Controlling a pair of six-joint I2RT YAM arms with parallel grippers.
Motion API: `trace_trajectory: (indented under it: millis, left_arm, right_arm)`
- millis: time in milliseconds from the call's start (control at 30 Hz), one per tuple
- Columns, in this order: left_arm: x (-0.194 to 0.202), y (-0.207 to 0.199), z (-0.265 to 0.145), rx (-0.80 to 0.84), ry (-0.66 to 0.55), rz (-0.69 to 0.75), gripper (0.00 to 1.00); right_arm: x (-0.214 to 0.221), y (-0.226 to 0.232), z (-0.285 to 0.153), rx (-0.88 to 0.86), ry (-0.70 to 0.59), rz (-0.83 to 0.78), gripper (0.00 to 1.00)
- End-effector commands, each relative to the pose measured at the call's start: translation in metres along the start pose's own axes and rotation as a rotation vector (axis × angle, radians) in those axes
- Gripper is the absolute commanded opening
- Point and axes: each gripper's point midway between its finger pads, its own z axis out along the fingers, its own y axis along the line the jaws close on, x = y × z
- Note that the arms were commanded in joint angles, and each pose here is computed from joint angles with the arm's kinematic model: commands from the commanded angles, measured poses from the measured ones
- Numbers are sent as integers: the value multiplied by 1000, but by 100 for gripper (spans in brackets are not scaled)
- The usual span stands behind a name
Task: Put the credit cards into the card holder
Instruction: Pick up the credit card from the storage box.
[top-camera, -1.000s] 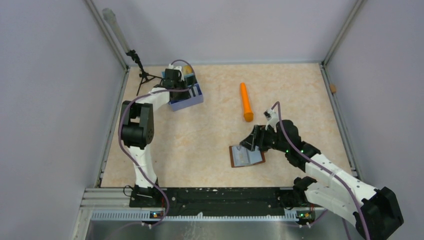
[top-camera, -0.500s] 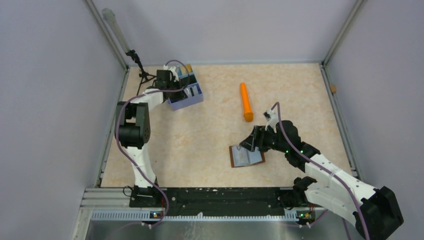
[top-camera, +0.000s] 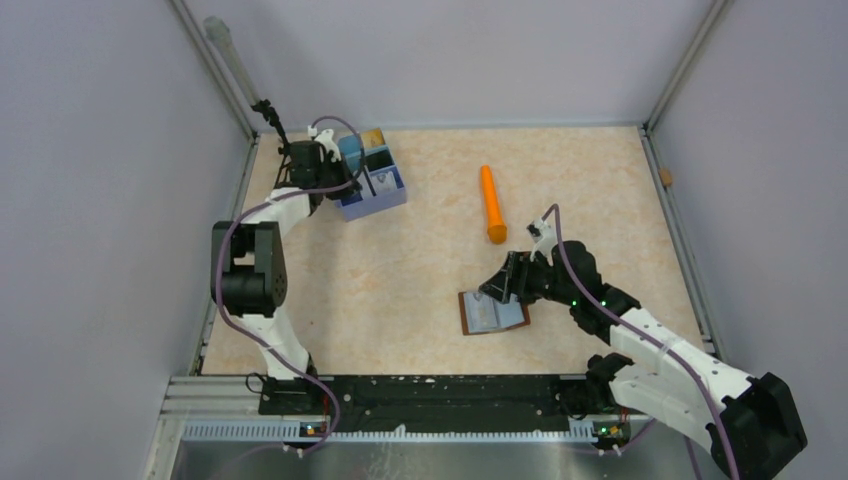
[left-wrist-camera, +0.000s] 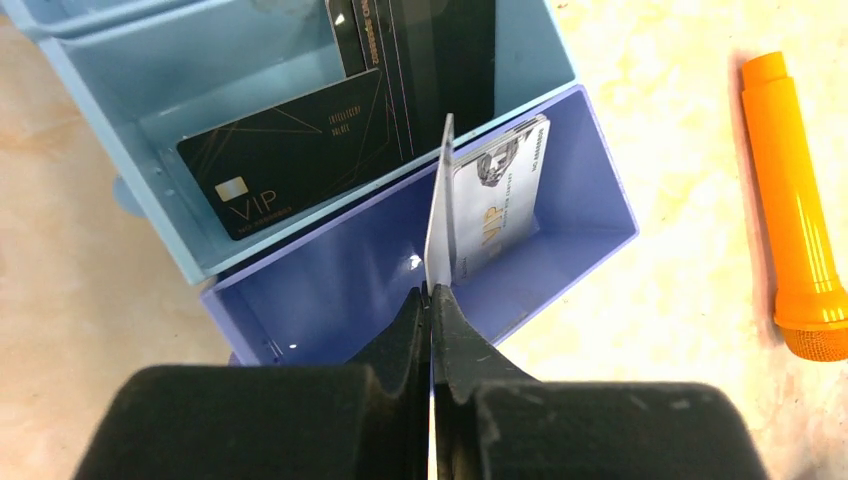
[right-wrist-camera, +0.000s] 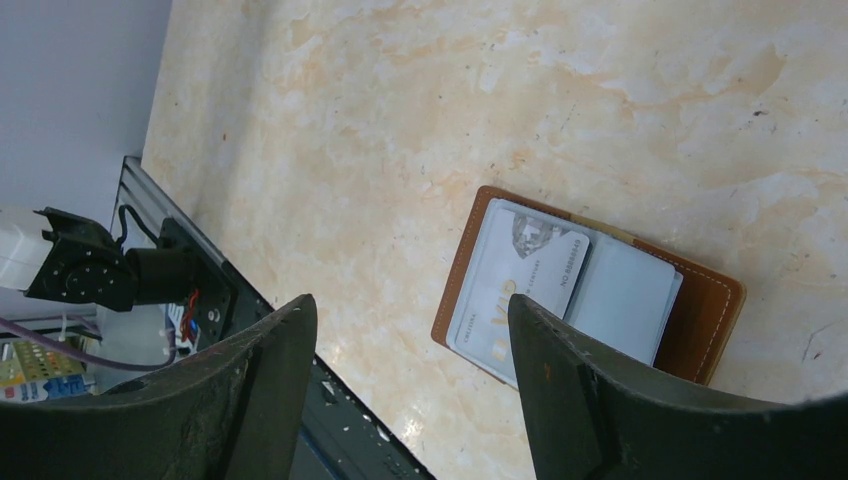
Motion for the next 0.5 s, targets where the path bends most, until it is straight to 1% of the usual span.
trace_trajectory:
  millis: [0,300,467]
  left_arm:
    - [-31,-10,-23,23,-98,66,0]
    - [-63,-30,-66,38,-225,79,0]
    - [-81,-65,-102,140,-284,91,0]
  right_arm:
    - [-8,5,-1,-25,-32,2,69]
    - [-16,8,-10,-13,-68,-11,69]
    - [-21,10,-15,-7,-83,-18,69]
